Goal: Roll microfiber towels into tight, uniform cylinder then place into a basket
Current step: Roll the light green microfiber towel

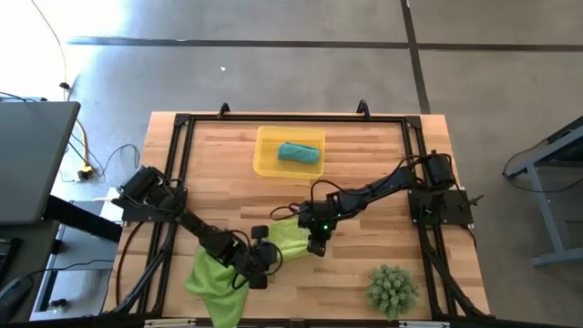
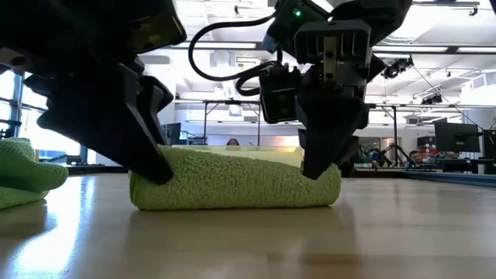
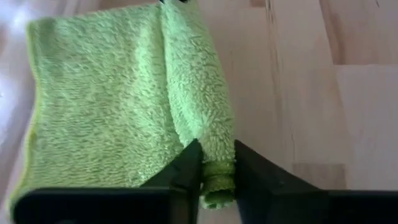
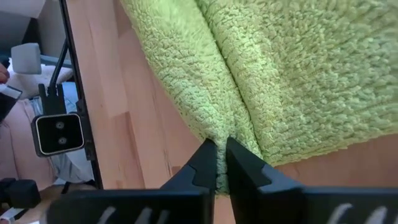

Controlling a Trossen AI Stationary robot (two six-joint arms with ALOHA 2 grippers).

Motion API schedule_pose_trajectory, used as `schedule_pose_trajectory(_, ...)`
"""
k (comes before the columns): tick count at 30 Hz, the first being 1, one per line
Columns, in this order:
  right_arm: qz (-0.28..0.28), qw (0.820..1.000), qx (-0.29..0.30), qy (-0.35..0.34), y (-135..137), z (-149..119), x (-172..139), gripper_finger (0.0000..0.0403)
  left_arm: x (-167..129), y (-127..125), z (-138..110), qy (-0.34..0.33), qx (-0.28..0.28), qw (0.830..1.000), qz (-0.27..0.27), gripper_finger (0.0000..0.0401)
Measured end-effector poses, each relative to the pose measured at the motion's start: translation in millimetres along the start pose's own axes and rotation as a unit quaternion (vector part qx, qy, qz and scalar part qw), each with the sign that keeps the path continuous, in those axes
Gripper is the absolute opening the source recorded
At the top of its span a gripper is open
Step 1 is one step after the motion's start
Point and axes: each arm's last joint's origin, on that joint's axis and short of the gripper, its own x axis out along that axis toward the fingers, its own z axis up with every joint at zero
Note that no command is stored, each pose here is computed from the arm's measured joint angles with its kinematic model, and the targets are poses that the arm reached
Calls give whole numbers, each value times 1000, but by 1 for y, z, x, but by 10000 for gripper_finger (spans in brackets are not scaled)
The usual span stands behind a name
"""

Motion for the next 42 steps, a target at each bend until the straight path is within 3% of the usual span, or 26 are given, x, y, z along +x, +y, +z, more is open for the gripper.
schedule_pose_trajectory(4,-1,1000,-16,-6,0,2,-1,27,1,2,-2,23,-13,1000,-14,13)
schedule_pose_trajectory(11,0,998,-63,-24,12,2,-21,47,7,3,-8,46,-8,999,-8,22)
schedule_pose_trajectory(14,-24,992,-113,-54,26,0,-39,42,15,2,-13,55,-6,998,-1,19)
schedule_pose_trajectory(17,-88,970,-206,-92,44,-9,-53,35,18,3,-13,54,-20,998,4,17)
schedule_pose_trajectory(22,-162,912,-359,-117,73,-29,-50,33,18,4,-13,53,-20,998,3,20)
schedule_pose_trajectory(27,-175,884,-415,-125,91,-47,-27,32,18,4,-13,52,-16,999,1,20)
schedule_pose_trajectory(31,-212,845,-476,-122,93,-57,-3,46,18,4,-13,51,-27,998,0,20)
schedule_pose_trajectory(38,-226,839,-485,-100,88,-62,10,128,18,3,-13,52,-38,998,-5,21)
schedule_pose_trajectory(42,-250,836,-475,-112,85,-58,9,148,18,3,-13,51,-39,998,-6,21)
